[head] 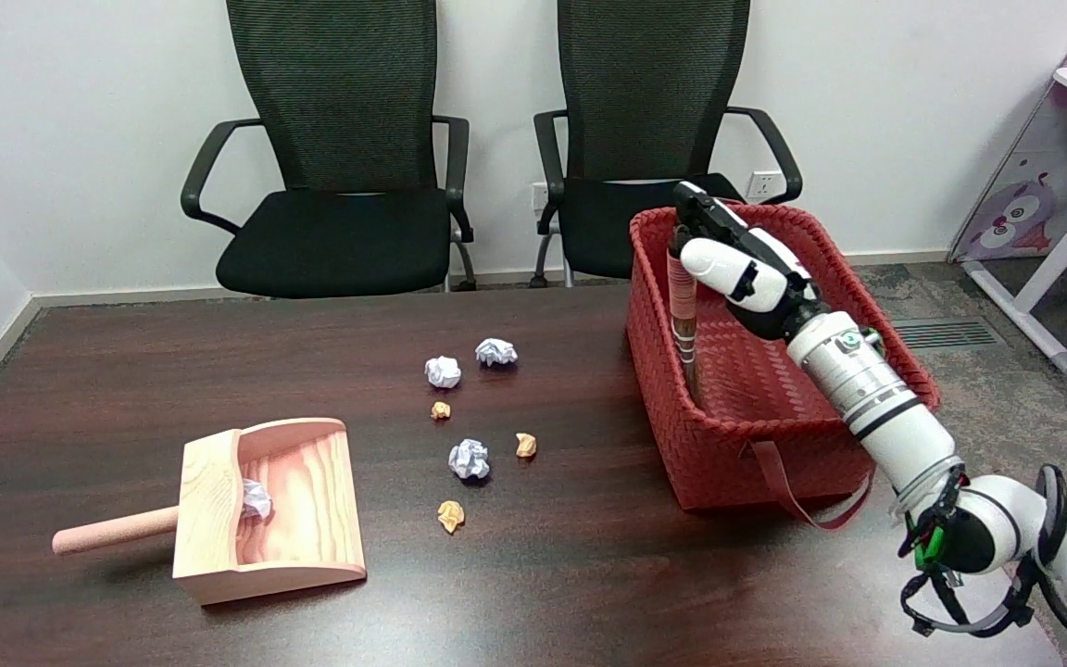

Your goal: Pick up the broom by its handle.

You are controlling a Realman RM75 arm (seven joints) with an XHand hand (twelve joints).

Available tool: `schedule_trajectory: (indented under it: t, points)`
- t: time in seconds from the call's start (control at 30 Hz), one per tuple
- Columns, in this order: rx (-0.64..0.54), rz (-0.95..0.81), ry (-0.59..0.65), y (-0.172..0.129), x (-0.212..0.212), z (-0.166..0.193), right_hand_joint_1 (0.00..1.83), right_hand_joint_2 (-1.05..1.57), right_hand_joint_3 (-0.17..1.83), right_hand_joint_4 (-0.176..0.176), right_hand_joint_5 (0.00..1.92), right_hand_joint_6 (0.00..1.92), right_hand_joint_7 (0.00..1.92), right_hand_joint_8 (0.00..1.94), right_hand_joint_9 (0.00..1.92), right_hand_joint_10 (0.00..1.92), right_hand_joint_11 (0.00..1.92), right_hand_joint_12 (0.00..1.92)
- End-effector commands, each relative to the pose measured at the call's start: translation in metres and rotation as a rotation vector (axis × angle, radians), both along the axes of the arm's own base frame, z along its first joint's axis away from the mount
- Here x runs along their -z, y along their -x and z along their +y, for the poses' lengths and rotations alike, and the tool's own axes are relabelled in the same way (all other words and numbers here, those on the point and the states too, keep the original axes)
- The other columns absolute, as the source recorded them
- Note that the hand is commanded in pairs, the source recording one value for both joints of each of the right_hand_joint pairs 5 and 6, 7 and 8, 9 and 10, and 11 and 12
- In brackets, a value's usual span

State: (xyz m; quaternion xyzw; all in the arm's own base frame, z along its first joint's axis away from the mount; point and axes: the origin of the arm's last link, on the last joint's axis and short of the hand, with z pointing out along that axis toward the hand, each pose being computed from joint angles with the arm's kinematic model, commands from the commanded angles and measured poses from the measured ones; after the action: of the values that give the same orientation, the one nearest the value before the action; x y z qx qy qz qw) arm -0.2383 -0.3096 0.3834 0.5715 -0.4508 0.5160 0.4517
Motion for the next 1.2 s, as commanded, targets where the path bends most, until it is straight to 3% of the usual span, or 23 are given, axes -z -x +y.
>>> schedule_trajectory:
  t: [0.03, 0.77, 0.97, 1.2]
  points:
    - [-0.016, 0.163, -0.002, -0.006, 0.013, -0.005, 0.82, 0.12, 0.54, -0.176, 0.03, 0.03, 0.03, 0.03, 0.0, 0.0, 0.0, 0.0]
    - [0.003, 0.333, 0.035, -0.009, 0.034, 0.0, 0.84, 0.15, 0.54, -0.176, 0.08, 0.08, 0.08, 0.08, 0.01, 0.01, 0.0, 0.0]
    - [0.011, 0.334, 0.04, -0.008, 0.033, 0.0, 0.88, 0.24, 0.49, -0.176, 0.13, 0.13, 0.13, 0.13, 0.2, 0.2, 0.0, 0.0]
    - [0.009, 0.339, 0.037, -0.008, 0.034, 0.0, 0.95, 0.35, 0.51, -0.176, 0.25, 0.25, 0.25, 0.25, 0.53, 0.53, 0.7, 0.7]
